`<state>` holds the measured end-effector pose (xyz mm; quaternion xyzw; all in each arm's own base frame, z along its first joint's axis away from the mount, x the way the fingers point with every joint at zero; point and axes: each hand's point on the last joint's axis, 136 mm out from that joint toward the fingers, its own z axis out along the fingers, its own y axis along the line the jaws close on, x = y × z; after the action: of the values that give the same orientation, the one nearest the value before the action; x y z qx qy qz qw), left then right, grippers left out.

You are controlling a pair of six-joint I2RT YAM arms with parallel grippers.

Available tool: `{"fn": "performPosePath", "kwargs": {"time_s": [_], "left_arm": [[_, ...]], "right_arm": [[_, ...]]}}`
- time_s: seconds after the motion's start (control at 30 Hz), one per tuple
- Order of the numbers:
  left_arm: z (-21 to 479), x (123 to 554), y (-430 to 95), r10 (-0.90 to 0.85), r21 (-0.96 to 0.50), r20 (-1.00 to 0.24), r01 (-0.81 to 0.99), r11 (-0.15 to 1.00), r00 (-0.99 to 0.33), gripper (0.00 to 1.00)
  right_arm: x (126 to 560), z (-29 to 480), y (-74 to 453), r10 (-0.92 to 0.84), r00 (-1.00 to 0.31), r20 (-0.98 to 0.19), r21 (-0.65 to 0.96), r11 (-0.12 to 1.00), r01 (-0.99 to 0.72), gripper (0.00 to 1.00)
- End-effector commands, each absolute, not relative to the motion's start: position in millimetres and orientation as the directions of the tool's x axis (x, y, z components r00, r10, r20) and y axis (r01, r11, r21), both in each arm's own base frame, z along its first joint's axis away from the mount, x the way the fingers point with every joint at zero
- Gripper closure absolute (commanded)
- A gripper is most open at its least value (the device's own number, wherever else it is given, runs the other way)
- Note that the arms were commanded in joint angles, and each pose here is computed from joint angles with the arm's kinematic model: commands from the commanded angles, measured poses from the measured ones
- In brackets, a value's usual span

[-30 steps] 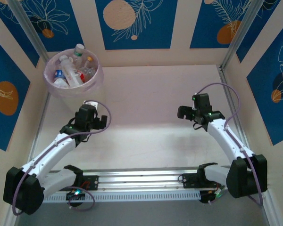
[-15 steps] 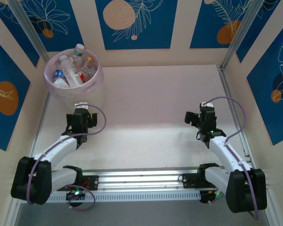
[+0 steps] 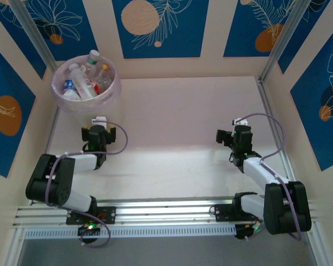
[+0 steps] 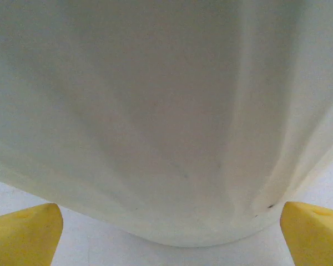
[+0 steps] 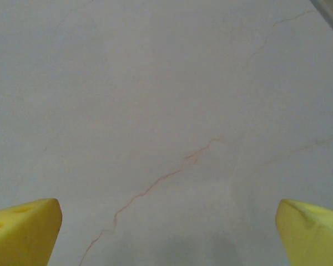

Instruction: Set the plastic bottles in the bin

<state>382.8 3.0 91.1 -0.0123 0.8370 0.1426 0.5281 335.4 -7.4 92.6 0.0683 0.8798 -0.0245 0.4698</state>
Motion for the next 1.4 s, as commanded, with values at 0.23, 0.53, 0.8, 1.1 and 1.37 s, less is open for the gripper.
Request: {"fn": "performPosePath", "kwargs": {"time_s": [0.23,0.53,0.8,1.1,1.37], "left_arm": [[103.1,400.4,-1.1,0.107,0.170,-0.924,-0.141,0.975,-0.368,0.00],[101.6,401.1,-2.9,0.102,0.157,-0.923,-0.120,0.980,-0.371,0.00],[92.8,392.8,-5.2,0.080,0.115,-0.939,-0.083,0.990,-0.335,0.00],[94.0,393.6,-4.5,0.081,0.114,-0.945,-0.087,0.990,-0.316,0.00],[95.0,393.9,-4.0,0.082,0.115,-0.947,-0.089,0.989,-0.312,0.00]], "right_arm": [[367.1,109.5,-6.4,0.078,-0.440,-0.895,0.046,0.996,0.082,0.01],[390.7,107.9,-9.1,0.074,-0.449,-0.890,0.061,0.997,0.044,0.01],[385.4,112.0,-9.7,0.080,-0.420,-0.904,0.073,0.997,0.031,0.01],[380.8,114.9,-23.9,0.139,-0.396,-0.908,0.115,0.990,0.085,0.01],[384.1,114.5,-1.2,0.116,-0.420,-0.900,0.126,0.992,0.004,0.01]]}}
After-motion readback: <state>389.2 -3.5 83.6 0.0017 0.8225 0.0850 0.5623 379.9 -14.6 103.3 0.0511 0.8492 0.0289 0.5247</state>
